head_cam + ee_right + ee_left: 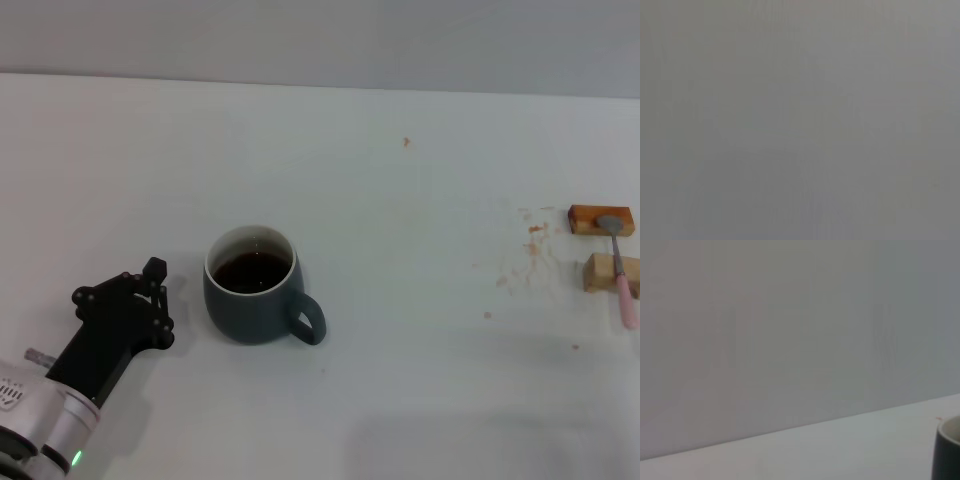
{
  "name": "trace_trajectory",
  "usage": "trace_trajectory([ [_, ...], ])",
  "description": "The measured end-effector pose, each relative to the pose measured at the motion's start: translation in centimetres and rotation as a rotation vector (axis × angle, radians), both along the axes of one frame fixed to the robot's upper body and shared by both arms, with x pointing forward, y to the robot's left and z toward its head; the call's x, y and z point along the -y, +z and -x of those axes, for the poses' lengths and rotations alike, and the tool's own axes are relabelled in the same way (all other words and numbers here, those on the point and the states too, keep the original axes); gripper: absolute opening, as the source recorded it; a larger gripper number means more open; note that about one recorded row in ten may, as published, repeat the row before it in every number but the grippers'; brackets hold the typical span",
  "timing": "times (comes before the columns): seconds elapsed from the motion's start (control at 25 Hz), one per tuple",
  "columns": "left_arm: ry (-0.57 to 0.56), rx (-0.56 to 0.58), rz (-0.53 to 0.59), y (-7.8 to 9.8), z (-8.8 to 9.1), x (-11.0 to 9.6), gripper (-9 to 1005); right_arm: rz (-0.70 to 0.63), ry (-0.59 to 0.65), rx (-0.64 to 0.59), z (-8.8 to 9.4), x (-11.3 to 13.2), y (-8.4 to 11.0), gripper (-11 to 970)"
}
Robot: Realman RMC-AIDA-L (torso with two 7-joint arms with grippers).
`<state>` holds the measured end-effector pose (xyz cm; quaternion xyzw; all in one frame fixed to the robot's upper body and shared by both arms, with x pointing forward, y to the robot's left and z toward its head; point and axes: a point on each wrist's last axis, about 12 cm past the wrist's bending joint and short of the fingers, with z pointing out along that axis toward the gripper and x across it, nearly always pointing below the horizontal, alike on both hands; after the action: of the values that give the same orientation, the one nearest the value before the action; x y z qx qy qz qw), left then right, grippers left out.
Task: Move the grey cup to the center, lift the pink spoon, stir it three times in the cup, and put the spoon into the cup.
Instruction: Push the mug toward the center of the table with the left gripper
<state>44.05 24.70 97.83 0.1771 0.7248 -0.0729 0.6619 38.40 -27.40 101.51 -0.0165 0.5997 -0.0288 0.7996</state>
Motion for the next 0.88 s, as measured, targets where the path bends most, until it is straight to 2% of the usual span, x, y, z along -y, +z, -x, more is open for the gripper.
trace_trajectory([
  [0.44,-0.063,-0.013,0.040,0.2,0.1,2.1,-2,0.000,0.000,-0.002,0.1,0.0,0.0,724],
  [0.88,-0.104,-0.022,0.057,0.3,-0.1,3.1,-2,0.001,0.006,-0.005,0.2,-0.1,-0.1,723],
])
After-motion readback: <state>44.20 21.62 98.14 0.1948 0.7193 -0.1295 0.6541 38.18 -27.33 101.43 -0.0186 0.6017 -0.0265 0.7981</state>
